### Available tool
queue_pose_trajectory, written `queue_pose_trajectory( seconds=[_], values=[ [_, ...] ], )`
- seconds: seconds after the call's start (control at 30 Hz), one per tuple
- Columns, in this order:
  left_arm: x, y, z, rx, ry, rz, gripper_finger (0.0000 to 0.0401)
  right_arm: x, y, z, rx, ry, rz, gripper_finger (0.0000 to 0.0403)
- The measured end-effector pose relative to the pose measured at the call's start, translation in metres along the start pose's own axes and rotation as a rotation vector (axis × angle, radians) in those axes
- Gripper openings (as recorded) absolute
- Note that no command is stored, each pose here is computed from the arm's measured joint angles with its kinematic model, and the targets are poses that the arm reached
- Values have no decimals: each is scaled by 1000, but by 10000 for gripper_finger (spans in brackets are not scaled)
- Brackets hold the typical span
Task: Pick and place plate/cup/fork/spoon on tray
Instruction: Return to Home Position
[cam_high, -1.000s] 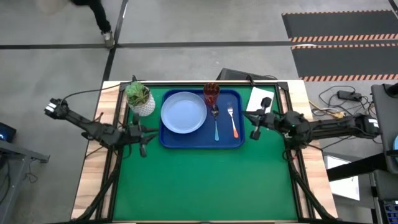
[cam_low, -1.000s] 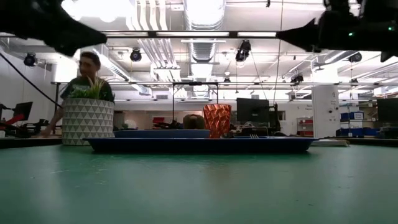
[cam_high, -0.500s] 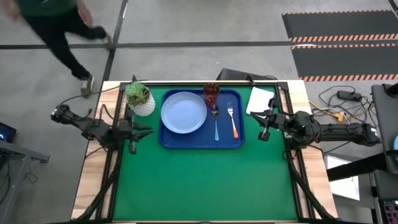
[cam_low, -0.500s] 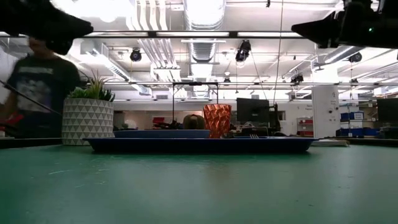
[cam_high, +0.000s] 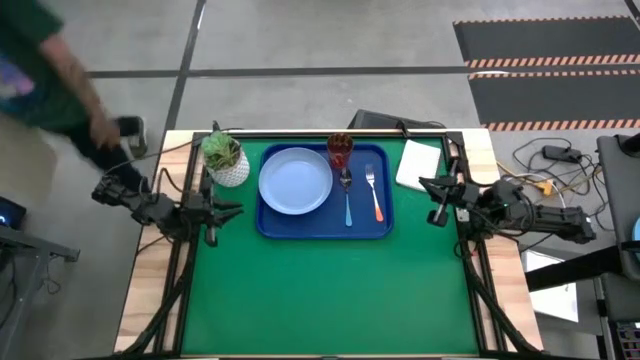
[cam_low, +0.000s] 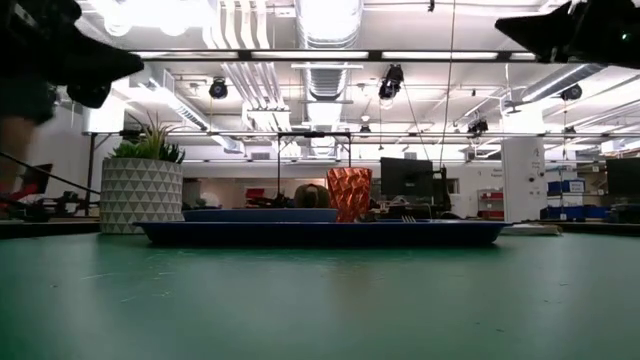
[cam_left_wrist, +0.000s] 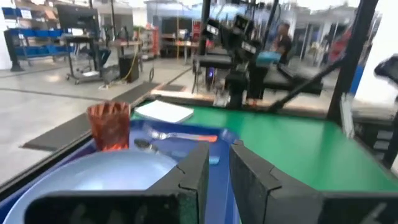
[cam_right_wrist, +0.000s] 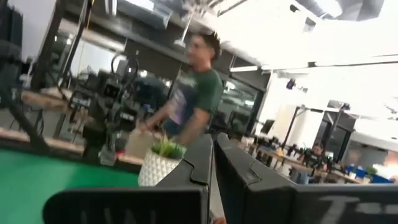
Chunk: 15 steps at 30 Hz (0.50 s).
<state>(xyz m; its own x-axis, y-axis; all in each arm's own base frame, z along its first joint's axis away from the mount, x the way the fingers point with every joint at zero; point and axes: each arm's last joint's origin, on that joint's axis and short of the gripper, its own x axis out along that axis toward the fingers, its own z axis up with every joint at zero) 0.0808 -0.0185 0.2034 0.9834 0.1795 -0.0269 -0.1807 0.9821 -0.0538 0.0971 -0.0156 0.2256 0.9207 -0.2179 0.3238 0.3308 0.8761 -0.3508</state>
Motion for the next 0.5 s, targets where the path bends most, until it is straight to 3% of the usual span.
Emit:
queue_pose_trajectory(
  seconds=[0.5],
  values=[
    [6,-2,-29,26,39,7,44,-15,2,-5,-40,36,65,9]
  ],
)
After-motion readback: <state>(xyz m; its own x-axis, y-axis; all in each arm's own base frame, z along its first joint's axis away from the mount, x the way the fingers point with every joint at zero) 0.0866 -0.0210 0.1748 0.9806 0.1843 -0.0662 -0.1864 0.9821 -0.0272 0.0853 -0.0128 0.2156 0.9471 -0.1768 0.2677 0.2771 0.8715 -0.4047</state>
